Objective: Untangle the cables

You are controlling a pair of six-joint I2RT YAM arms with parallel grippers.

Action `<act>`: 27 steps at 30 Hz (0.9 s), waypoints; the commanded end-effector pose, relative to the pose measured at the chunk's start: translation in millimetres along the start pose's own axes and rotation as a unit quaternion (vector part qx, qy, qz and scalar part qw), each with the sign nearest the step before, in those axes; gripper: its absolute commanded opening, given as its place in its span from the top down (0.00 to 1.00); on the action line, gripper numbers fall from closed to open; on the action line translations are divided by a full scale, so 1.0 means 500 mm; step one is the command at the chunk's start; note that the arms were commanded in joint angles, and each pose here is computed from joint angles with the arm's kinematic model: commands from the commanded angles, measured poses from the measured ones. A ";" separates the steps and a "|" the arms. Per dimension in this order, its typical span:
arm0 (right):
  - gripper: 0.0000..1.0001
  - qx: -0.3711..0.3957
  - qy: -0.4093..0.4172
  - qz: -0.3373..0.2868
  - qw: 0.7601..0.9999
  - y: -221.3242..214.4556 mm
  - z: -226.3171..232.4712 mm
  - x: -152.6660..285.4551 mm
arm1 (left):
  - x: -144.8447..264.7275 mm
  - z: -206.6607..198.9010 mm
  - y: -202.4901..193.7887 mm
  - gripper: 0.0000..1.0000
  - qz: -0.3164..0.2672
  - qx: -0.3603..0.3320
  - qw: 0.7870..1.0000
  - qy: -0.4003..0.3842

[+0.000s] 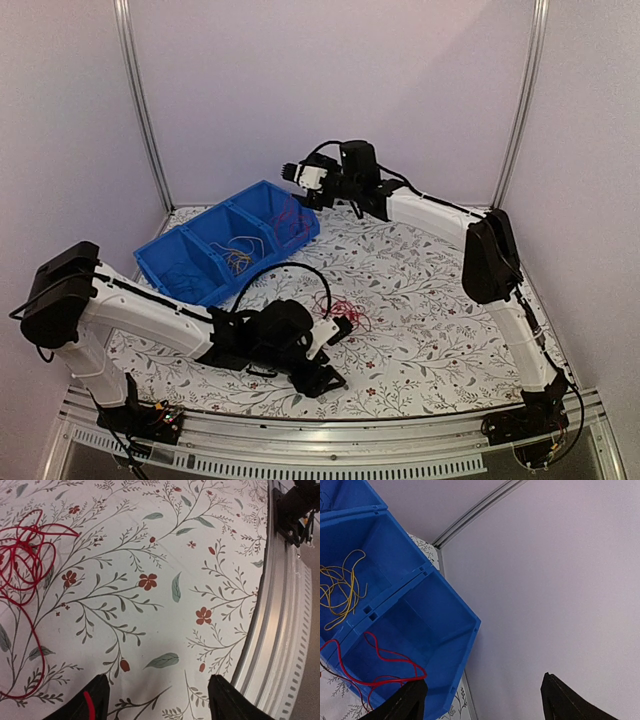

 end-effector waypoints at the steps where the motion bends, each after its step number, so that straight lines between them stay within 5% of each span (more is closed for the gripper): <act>1: 0.14 -0.008 0.026 0.088 0.996 0.006 -0.024 0.054 | -0.016 -0.021 0.005 0.32 0.011 -0.023 0.999 -0.022; 6: 0.03 -0.035 0.084 0.141 0.986 -0.034 0.010 0.100 | -0.018 -0.023 0.000 0.32 0.016 -0.024 0.999 -0.025; 13: 0.04 -0.043 0.145 0.242 0.958 -0.125 0.070 0.123 | 0.001 -0.021 -0.011 0.32 0.013 -0.034 0.999 -0.017; 19: 0.04 -0.148 0.172 0.214 0.950 -0.100 0.053 0.214 | 0.020 0.000 -0.006 0.32 -0.016 -0.036 0.999 0.013; 27: 0.20 -0.216 0.259 0.183 0.924 -0.064 0.136 0.345 | 0.069 0.055 0.050 0.31 -0.085 0.018 0.994 0.071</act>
Point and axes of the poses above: each gripper's point midway between its finger pads, its own x axis back along the fingers, its own z axis along the line the jaws close on, y = z × x, the point moved 6 cm from there along x, back along the fingers, and after that the axes turned 4 degrees about -x, right-handed, at the moved point
